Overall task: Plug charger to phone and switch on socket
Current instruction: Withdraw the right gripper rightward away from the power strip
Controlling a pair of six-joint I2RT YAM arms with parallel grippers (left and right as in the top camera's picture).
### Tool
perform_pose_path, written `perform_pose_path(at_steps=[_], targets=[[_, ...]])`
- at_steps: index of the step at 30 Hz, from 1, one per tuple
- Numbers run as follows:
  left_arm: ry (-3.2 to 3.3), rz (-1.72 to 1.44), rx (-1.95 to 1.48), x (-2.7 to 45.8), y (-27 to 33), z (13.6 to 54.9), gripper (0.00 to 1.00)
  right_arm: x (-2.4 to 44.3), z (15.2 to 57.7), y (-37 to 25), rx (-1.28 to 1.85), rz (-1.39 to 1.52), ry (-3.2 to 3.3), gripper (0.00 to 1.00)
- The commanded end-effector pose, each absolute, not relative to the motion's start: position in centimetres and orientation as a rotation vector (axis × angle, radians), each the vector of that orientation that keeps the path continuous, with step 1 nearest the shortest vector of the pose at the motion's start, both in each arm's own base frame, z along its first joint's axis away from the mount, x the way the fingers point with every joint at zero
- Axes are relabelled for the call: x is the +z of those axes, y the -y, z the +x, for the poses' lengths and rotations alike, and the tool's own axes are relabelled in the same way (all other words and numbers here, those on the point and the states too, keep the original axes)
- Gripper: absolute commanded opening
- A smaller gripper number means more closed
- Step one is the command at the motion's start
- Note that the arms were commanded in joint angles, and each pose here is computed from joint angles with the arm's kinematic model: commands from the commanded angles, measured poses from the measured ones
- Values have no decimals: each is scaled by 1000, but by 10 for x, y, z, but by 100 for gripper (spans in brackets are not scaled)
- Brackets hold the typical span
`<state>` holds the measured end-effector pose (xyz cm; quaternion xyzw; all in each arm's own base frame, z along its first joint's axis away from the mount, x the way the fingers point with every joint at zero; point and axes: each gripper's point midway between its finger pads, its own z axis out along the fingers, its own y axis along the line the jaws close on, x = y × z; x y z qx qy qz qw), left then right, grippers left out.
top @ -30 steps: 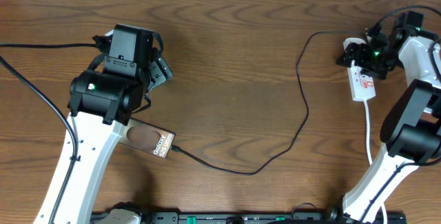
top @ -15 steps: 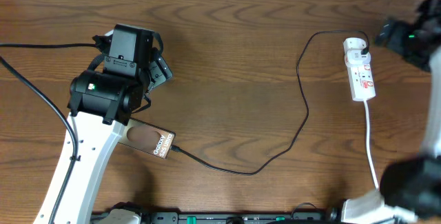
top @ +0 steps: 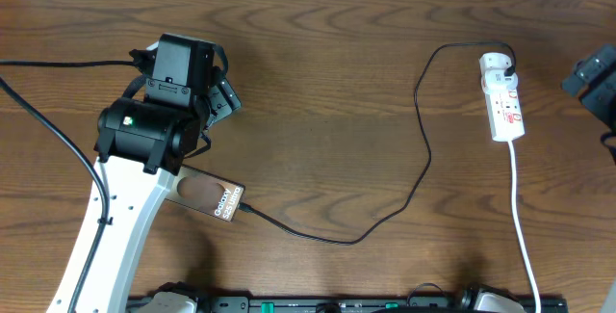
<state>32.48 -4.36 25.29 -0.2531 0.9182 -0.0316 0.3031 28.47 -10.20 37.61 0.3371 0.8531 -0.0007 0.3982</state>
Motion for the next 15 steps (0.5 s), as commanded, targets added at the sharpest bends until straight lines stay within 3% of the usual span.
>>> perform_pose_path(at_steps=[1, 15], targets=[[-2418, -688, -74, 256, 42, 327, 85, 384, 274, 99, -4, 864, -2128, 99], [-2418, -688, -74, 256, 42, 327, 85, 384, 264, 96, -5, 868, -2139, 99]])
